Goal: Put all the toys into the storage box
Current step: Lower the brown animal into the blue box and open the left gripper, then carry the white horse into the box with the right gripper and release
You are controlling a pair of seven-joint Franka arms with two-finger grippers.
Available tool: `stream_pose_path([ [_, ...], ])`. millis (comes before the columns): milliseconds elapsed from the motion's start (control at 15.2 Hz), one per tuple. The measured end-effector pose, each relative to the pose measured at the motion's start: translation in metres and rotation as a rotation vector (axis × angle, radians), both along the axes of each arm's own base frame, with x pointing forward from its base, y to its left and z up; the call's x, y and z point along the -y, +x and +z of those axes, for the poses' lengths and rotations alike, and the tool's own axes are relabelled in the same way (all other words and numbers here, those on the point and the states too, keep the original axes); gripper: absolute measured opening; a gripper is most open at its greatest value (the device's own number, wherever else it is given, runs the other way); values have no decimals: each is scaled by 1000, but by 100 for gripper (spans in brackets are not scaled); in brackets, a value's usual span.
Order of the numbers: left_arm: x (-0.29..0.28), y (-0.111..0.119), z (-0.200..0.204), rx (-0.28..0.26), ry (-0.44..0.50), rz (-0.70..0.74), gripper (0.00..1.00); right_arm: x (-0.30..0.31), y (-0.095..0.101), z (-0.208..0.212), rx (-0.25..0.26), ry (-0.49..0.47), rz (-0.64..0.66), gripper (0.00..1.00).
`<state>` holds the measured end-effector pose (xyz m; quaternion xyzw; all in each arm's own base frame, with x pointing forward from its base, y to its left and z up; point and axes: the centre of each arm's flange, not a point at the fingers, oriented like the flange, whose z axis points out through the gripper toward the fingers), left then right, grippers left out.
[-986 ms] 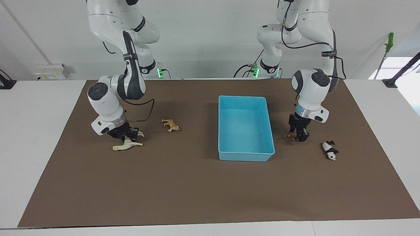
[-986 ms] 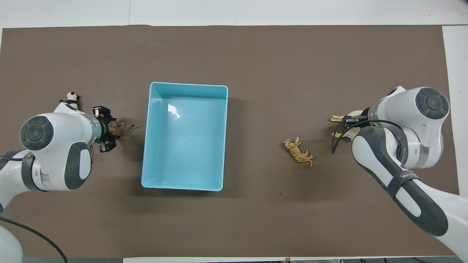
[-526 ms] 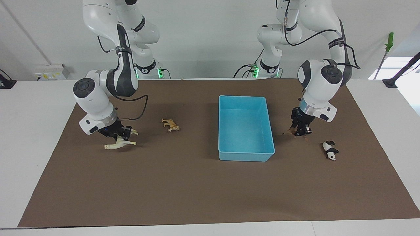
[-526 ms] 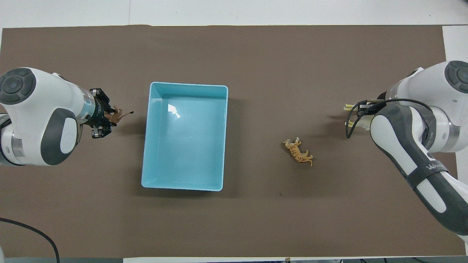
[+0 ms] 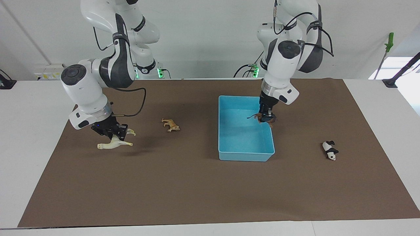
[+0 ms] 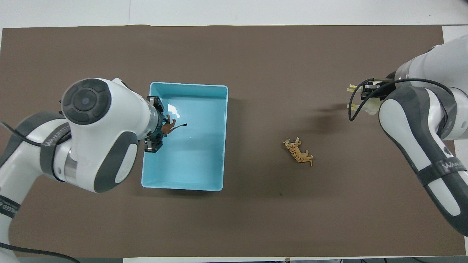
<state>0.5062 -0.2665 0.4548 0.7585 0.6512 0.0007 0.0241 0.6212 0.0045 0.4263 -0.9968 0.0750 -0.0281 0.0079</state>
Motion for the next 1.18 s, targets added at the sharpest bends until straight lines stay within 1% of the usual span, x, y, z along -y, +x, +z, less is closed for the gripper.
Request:
stream_pose_path([
  [131,24,-20,-9,-13,7,-46,41,-2,0,-3,-4,0,-5,41],
  [197,29,-27,-13,-18,11,-59,47,-1,1,-5,-9,0,-7,41],
  [263,31,-31,-16,-21,14,-65,47,0,1,-8,-13,0,-11,41],
  [329,31,-33,-17,-22,14,-68,50,-1,1,-9,-15,2,-25,41],
  [460,31,-33,-14,-16,12,-68,71,-5,1,-10,-17,6,-76,41],
  [592,25,-30,-6,-6,7,-65,92,-26,1,-8,-15,13,-125,41],
  [657,17,-25,-1,1,6,-76,96,-44,1,-5,-10,19,-159,41],
  [723,1,-16,4,2,9,-110,96,-69,1,1,-1,26,-201,41],
  [854,-47,7,13,0,19,-238,93,-126,-4,13,15,45,-287,41],
  [1052,-122,33,14,2,29,-453,94,-213,-24,33,38,82,-380,41],
  [1117,-143,38,14,5,32,-519,100,-242,-32,41,47,98,-403,41],
  [1183,-161,42,14,7,34,-585,100,-269,-41,50,58,117,-426,41],
])
